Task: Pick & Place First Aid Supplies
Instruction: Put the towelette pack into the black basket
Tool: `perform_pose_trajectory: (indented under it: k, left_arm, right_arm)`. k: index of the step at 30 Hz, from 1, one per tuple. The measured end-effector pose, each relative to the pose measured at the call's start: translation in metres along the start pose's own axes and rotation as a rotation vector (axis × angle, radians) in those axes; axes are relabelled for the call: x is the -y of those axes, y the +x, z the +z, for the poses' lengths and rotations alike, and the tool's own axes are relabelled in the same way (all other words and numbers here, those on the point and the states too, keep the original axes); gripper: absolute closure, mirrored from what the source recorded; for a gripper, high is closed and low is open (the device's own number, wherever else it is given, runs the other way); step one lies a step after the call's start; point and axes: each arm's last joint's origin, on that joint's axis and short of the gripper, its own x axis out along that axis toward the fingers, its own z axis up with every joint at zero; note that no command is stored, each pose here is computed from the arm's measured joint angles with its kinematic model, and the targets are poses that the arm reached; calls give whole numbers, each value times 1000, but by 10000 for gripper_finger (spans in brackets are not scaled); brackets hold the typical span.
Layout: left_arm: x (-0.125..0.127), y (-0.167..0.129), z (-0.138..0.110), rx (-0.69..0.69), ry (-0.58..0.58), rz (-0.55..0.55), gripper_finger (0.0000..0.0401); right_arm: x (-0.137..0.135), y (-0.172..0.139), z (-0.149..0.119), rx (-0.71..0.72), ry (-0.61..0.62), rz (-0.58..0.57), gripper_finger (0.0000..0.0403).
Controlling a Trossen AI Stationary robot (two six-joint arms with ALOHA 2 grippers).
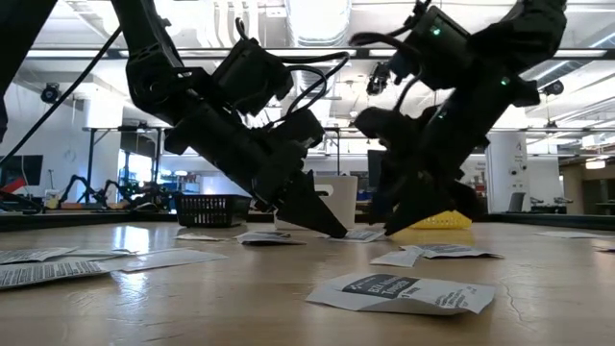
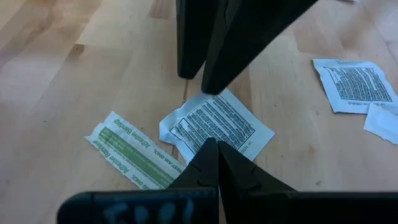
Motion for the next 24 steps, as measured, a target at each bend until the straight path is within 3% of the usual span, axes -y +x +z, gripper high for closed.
perform_pose_trajectory:
  k: [15,24]
  left_arm:
    - [0,0,0,2,3,4,401]
    - [0,0,0,4,22,6,401]
  right_arm:
    - [-1,8,2,-106,3,42,284]
    - [-4,9,4,-138,-27,105,313]
